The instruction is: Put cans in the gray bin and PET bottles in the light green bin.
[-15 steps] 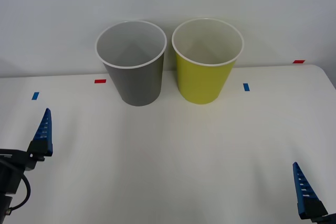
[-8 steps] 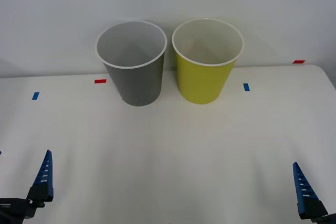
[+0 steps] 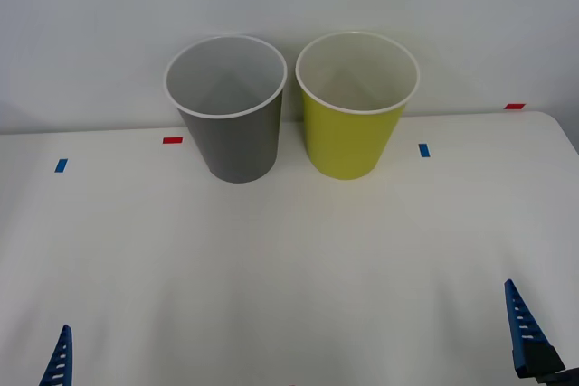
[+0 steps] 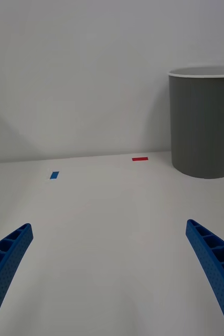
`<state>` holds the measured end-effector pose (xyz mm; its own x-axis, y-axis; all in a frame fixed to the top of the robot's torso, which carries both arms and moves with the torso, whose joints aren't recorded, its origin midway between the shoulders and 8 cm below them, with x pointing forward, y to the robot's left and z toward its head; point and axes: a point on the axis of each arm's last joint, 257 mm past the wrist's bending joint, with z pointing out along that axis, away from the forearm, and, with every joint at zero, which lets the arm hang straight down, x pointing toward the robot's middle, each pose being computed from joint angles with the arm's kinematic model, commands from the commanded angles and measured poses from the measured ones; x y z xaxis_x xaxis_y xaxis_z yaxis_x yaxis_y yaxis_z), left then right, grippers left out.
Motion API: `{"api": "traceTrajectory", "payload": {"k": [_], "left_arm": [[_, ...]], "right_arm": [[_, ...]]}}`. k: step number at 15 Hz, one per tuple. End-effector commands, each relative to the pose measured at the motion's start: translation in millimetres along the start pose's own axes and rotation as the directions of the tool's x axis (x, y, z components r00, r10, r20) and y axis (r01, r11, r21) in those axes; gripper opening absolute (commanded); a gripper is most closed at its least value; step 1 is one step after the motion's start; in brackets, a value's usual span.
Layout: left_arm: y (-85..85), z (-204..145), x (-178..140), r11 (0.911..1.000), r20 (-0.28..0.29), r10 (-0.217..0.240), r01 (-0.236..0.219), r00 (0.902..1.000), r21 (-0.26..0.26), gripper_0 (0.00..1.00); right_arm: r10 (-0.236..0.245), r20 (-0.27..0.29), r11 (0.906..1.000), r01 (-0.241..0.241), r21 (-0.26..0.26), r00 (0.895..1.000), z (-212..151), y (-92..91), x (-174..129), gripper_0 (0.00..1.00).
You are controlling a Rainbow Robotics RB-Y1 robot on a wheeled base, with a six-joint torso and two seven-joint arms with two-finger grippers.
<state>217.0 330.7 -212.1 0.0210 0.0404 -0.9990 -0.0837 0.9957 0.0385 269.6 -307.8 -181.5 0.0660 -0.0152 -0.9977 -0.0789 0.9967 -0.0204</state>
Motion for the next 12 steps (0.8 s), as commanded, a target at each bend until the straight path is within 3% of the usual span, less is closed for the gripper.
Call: {"api": "traceTrajectory", "payload": {"k": [1, 12], "left_arm": [[-7.4, -15.2, 1.9, 1.0, -0.01, -0.009, 0.009, 0.9999, 0.002, 1.0], [-7.4, -15.2, 1.9, 1.0, -0.01, -0.009, 0.009, 0.9999, 0.002, 1.0]], "right_arm": [[0.0, 0.0, 1.0, 0.0, 0.0, 1.0, 0.0, 0.0, 0.0, 1.0], [0.0, 0.0, 1.0, 0.0, 0.0, 1.0, 0.0, 0.0, 0.0, 1.0]]}}
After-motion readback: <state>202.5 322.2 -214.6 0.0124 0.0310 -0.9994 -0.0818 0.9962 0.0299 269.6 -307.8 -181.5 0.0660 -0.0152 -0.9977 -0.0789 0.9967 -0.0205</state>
